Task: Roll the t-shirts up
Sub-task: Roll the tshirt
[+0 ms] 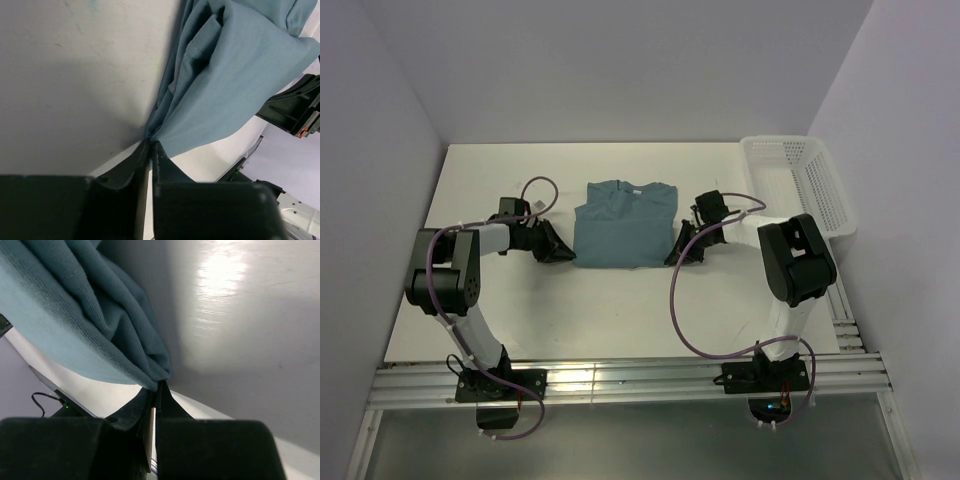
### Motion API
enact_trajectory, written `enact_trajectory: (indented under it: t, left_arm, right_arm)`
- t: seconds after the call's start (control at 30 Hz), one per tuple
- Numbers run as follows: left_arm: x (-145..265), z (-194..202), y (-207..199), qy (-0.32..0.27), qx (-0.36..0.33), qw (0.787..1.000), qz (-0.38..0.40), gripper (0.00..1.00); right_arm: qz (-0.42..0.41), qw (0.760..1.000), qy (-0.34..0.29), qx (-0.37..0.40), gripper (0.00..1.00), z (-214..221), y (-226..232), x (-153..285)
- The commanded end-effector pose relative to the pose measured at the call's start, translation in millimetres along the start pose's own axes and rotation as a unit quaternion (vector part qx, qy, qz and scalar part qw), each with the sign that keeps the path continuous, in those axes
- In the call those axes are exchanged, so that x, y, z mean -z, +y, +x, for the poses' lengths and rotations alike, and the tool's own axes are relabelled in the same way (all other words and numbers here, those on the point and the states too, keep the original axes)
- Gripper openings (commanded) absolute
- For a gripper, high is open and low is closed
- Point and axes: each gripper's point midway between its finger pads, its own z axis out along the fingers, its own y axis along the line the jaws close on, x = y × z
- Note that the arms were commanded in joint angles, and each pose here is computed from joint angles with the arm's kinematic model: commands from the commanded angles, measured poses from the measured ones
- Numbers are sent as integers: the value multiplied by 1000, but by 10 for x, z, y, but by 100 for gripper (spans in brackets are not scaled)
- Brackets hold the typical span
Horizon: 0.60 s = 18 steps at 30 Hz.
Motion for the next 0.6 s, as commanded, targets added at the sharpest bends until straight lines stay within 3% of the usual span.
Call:
enact_trajectory:
  t: [0.0,0.17,0.43,0.57]
  left_arm:
    - [-21,-53,-147,-5,-17,1000,19,10]
    - [-69,31,-186,0,-17,1000,8,0]
    - [-17,310,-223,14,0,1000,-26,0]
    - [64,519,-205,18,22,998,-55,0]
  right_arm:
    - [55,998,-24,-2,0,-145,-207,103]
    - [84,996,-31,-3,0,-152,-330,238]
    - [98,995,-10,-12,0,-59,-395,359]
    - [118,993,-20,7,0,-221,-397,485]
